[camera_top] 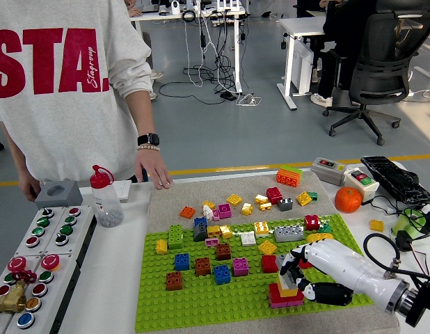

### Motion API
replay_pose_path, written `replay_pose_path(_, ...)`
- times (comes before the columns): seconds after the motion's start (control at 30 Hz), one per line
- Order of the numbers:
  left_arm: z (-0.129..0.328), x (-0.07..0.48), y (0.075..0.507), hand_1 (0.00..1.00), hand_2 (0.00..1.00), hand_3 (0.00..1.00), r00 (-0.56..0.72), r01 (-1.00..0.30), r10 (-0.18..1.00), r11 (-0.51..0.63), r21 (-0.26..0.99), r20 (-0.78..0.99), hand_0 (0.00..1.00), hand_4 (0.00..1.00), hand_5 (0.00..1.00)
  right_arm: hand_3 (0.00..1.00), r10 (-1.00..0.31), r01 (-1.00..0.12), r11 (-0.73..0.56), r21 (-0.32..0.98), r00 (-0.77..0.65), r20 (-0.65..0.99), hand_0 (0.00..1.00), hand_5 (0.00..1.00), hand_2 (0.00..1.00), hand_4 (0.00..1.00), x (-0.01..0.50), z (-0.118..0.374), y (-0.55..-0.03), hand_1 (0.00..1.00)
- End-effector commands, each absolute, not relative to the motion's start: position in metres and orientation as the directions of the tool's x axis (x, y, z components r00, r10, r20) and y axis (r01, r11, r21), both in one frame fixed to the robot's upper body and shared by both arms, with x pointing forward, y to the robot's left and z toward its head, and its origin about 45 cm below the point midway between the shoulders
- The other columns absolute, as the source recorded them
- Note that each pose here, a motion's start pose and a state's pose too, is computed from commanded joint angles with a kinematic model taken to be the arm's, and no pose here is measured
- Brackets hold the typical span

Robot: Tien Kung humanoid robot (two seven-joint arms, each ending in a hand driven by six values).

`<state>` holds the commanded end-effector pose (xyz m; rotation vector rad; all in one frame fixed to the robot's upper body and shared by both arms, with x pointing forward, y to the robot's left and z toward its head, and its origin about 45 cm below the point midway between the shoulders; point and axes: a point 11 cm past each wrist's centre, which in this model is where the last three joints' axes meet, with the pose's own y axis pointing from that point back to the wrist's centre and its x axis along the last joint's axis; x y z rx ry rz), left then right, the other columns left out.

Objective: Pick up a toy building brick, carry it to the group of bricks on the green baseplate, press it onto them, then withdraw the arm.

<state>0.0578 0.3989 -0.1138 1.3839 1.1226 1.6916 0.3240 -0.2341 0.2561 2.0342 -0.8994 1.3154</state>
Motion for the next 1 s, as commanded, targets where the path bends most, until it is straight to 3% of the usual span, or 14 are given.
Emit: replay_pose_path(1.0, -0.1136, 0.0586, 0.3993, 0.615, 0.578, 0.46, -0.212, 0.019, 0.892, -0.404, 0.914, 0.399, 0.67, 0.237, 0.998, 0.575, -0.224, -0.774, -0.627, 0.086, 0.285, 0.932, 0.454, 0.23, 0.632, 0.218, 0.3248, 0.2587, -0.2328, 0.575)
